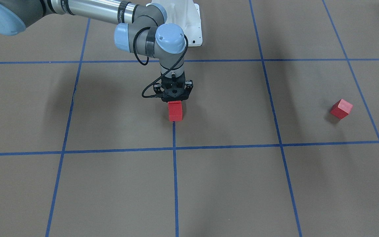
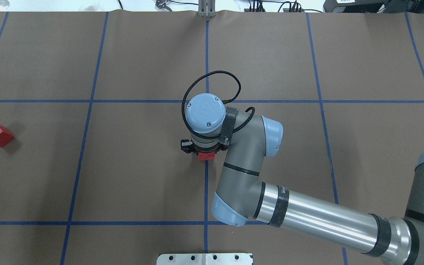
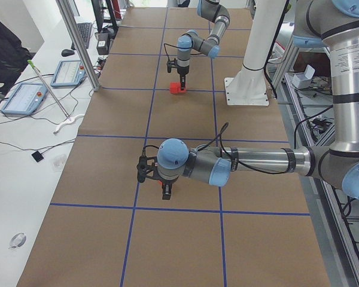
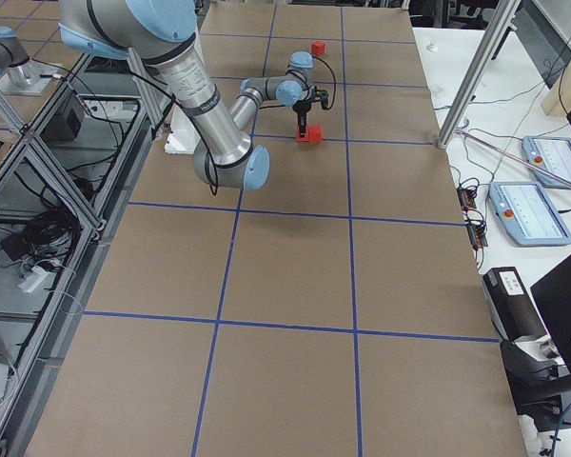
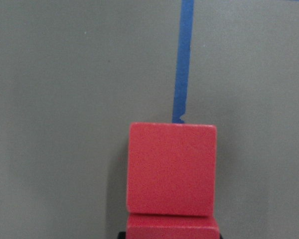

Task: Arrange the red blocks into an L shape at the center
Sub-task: 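Lower the red cube beside the center cube, farther from the robot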

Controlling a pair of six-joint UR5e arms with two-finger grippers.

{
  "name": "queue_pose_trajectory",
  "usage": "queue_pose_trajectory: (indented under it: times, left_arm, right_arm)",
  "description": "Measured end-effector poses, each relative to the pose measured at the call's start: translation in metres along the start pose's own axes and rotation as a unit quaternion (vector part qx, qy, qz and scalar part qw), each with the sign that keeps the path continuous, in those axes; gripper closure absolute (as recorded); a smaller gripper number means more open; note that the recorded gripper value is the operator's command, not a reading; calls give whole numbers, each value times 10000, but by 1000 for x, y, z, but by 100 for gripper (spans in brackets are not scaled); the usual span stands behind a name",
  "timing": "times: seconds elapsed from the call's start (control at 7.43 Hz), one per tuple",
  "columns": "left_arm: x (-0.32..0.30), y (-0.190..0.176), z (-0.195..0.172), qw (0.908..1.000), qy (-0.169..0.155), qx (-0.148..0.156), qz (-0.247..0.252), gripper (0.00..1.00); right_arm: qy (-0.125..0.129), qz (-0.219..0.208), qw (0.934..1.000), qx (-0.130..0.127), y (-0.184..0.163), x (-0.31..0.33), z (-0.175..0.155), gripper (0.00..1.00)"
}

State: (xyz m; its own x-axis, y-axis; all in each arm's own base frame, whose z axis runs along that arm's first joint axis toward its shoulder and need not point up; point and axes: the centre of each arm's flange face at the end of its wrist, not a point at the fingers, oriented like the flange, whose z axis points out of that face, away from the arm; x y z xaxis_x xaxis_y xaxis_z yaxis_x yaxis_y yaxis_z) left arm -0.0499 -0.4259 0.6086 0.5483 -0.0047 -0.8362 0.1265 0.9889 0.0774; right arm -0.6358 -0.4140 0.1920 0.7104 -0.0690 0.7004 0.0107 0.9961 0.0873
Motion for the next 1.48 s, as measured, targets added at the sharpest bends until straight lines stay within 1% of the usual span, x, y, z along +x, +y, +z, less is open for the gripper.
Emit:
queue_pose_trajectory:
  times: [0.94,1.08,1.35,1.48]
  left_arm:
    - [1,0,-1,10000,1,6,9,0]
    - [1,0,-1,10000,2,6,9,0]
    - [1,0,-1,10000,2,7,9,0]
    - [1,0,-1,10000,1,10,8,0]
  right_arm:
    - [13,-4,10000,-5,-1,-1,1,100]
    - [18,-2,10000,-3,-1,-2,2,97]
    - [22,0,10000,-2,-1,-3,2,77]
    - [22,0,10000,-2,-2,-3,2,75]
